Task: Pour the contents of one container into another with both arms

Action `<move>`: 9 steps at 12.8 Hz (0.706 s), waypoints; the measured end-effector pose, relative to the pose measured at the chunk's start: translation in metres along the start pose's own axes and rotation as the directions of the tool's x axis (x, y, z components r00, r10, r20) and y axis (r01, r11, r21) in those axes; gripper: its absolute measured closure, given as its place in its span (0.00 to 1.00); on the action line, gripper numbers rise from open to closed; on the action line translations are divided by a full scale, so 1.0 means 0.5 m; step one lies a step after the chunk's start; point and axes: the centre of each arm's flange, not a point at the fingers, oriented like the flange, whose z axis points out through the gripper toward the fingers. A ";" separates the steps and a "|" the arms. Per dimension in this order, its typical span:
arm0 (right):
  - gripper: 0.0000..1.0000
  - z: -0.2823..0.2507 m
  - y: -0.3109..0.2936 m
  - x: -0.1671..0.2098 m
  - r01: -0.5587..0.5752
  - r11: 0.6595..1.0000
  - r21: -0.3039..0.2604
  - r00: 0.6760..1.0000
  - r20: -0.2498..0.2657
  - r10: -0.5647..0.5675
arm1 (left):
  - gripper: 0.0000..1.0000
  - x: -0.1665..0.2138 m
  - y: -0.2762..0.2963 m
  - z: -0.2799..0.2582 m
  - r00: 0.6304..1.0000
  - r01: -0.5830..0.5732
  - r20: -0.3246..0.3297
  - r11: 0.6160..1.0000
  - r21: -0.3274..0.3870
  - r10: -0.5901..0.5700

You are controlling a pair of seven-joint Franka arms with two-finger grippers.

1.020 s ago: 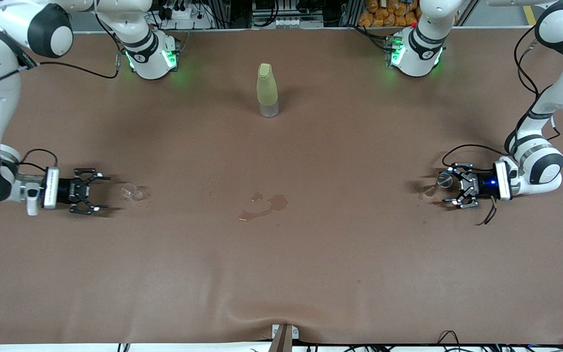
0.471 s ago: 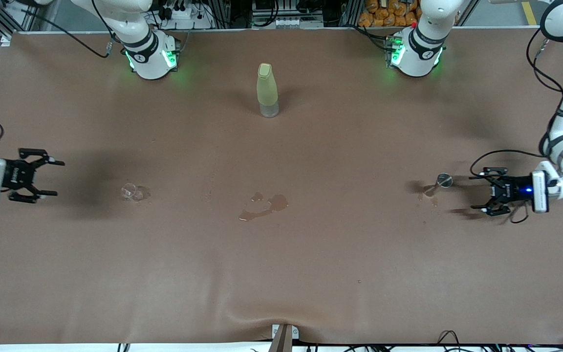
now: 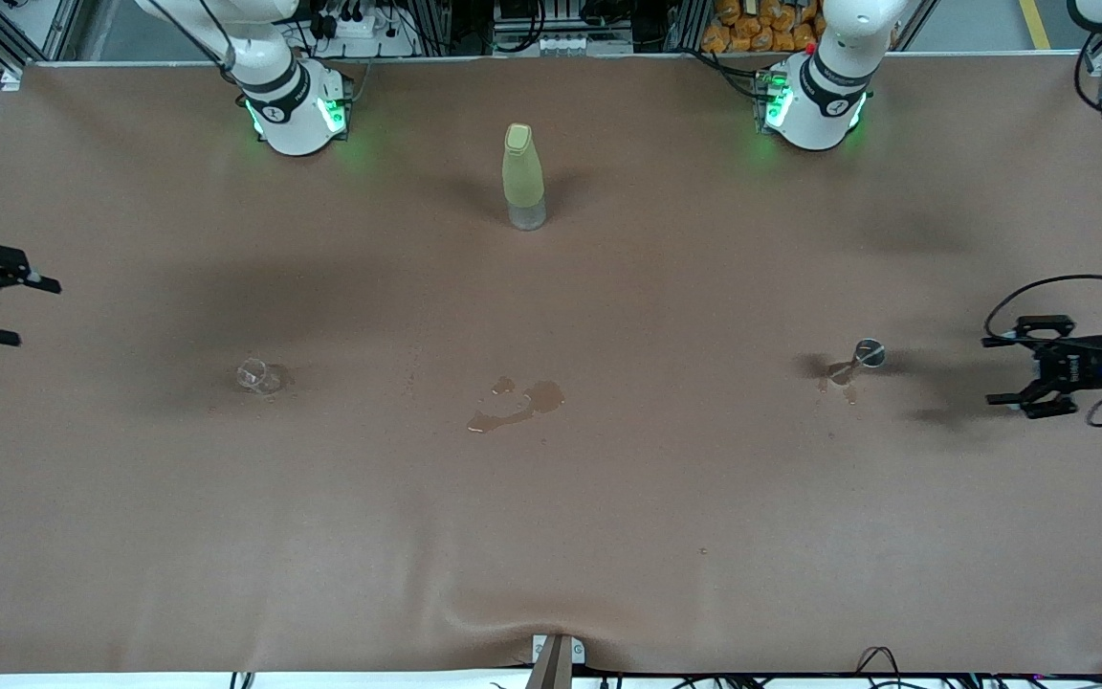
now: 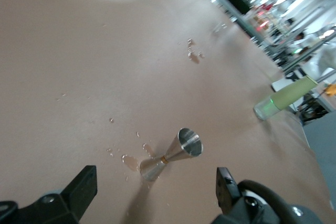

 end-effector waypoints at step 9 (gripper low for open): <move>0.00 -0.133 -0.269 0.112 -0.363 0.905 -0.220 0.922 0.057 0.383 | 0.00 0.364 0.293 0.001 0.868 0.285 0.254 0.847 0.448 -0.426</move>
